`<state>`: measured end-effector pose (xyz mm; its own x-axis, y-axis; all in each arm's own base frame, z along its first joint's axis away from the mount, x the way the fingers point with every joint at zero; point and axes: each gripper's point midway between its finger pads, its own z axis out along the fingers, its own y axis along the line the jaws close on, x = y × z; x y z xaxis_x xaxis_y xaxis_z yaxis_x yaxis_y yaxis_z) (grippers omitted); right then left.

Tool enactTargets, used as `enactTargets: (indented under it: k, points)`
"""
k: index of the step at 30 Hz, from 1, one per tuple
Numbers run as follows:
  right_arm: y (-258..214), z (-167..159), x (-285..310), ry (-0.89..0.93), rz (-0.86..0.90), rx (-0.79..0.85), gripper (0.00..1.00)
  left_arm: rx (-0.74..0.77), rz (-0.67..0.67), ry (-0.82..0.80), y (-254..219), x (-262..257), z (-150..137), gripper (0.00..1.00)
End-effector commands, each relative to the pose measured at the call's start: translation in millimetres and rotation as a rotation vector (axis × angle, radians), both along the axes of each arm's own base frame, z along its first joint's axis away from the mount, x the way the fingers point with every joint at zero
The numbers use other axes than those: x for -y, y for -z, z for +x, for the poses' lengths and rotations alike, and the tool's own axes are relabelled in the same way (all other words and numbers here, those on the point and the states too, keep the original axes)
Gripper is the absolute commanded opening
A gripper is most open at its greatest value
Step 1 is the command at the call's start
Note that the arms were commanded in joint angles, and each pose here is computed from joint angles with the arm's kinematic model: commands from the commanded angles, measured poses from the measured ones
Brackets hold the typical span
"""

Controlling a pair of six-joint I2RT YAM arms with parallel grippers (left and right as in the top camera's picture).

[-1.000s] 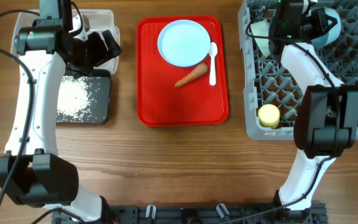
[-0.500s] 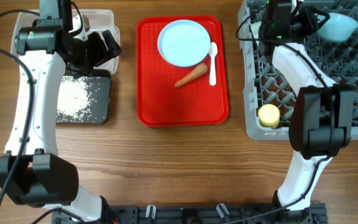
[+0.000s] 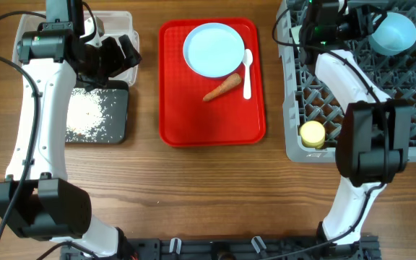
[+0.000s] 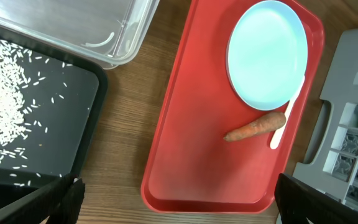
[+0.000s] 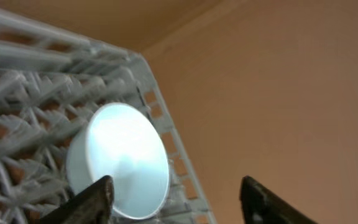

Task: Sort waste into correct bins and load items into the dishwasher rack
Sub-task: 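Carry the blue bowl to the rack and lower it at the upper right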

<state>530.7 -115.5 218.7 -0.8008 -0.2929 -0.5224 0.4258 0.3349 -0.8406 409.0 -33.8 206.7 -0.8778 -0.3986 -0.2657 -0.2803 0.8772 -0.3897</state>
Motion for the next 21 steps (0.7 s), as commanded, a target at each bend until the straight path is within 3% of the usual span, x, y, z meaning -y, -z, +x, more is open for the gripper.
enactTargets:
  k: [1, 5, 11, 13, 15, 18, 21]
  points:
    - [-68.3, -2.9, -19.2, -0.147, 0.214, 0.315, 0.74, 0.017, -0.001, -0.002, -5.6, -0.3, 1.8, 1.00]
    - [-96.1, -12.0, -37.5, -0.316, 0.570, 0.489, 0.77, 0.017, -0.001, -0.002, -5.6, -0.3, 1.8, 1.00]
    - [-138.5, -62.4, -13.8, -0.273, 0.987, 0.762, 0.81, 0.017, -0.001, -0.002, -5.5, -0.3, 1.7, 1.00]
    - [-141.5, -72.5, -1.5, -0.289, 1.051, 0.754, 0.82, 0.017, -0.001, -0.002, -5.5, -0.3, 1.7, 1.00]
    - [-127.6, -80.2, 20.7, -0.258, 1.136, 0.734, 0.93, 0.017, -0.001, -0.002, -5.5, -0.3, 1.7, 1.00]
    - [-92.2, -85.5, 40.4, -0.185, 1.278, 0.677, 1.00, 0.017, -0.001, -0.002, -5.6, -0.3, 1.8, 1.00]
    - [-56.9, -86.1, 49.4, -0.137, 1.397, 0.605, 1.00, 0.017, -0.001, -0.002, -5.5, -0.3, 1.7, 1.00]
